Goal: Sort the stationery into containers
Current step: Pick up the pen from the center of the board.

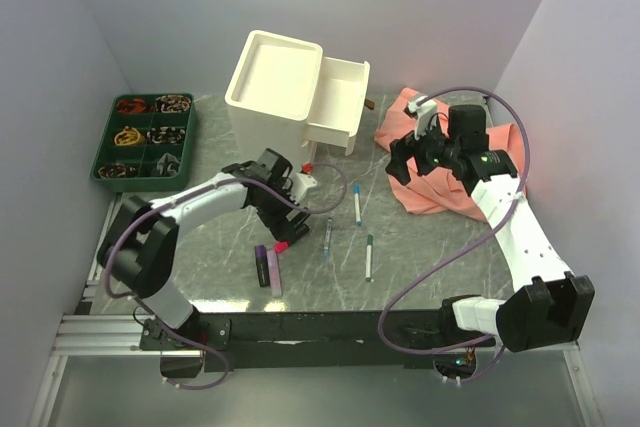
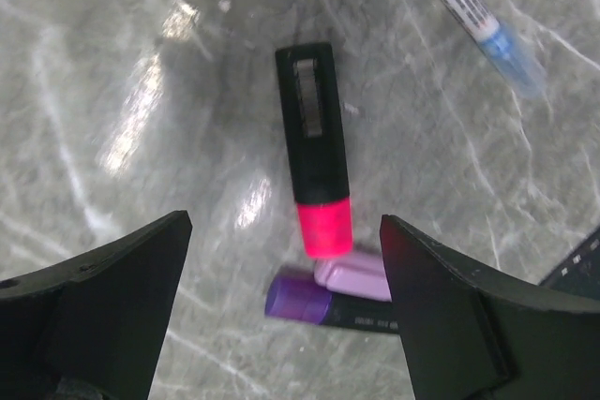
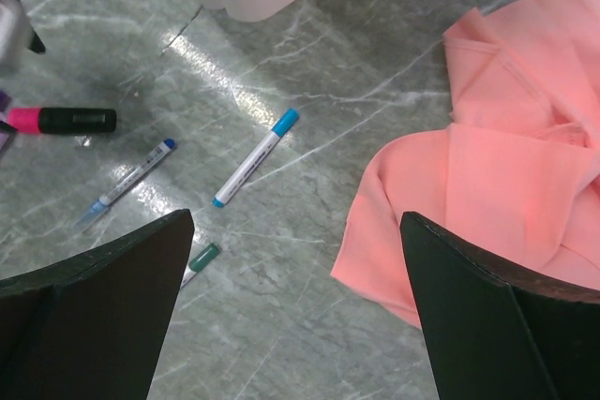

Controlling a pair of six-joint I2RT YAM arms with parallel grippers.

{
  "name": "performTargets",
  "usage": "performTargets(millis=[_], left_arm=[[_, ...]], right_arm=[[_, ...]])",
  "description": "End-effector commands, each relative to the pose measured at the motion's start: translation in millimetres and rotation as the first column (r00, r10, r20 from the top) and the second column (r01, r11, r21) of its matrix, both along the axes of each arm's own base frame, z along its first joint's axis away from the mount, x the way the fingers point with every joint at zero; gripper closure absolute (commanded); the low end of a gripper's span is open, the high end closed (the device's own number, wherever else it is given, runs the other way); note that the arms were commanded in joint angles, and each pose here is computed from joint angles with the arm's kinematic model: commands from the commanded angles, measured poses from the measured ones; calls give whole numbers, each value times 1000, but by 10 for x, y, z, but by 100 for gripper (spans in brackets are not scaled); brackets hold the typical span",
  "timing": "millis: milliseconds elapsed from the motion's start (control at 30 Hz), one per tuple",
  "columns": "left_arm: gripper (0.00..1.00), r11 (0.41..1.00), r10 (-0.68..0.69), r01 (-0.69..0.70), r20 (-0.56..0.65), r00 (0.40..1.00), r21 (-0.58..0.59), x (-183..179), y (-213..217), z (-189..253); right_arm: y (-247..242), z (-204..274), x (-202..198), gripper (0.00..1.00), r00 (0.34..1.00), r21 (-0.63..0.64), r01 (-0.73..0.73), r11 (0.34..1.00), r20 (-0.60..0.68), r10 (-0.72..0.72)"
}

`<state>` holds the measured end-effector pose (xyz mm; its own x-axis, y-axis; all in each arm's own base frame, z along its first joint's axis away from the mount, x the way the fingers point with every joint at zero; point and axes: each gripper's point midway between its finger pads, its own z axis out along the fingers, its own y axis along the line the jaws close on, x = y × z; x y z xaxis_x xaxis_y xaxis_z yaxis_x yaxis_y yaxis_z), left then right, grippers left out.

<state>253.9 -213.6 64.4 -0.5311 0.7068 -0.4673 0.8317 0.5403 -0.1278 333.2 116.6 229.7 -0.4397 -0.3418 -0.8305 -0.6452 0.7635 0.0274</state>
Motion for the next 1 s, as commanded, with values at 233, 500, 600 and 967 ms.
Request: performTargets(millis=[233, 500, 600, 967], left_arm=[[12, 995, 57, -60, 34, 998, 80, 213, -245, -198], [39, 989, 50, -54, 34, 998, 135, 72, -261, -385], [59, 990, 39, -39, 5, 999, 139, -44, -237, -475], [98, 994, -101, 107, 135, 986, -35, 169, -484, 731]], right_arm=[[-70, 271, 5, 0, 994, 14, 9, 1000, 113, -10], [-109, 290, -42, 0, 987, 3, 14, 1000, 158, -15], [-107, 251, -60, 0, 987, 11, 19, 1000, 156, -21], [-108, 307, 40, 0, 984, 20, 34, 999, 176, -37]])
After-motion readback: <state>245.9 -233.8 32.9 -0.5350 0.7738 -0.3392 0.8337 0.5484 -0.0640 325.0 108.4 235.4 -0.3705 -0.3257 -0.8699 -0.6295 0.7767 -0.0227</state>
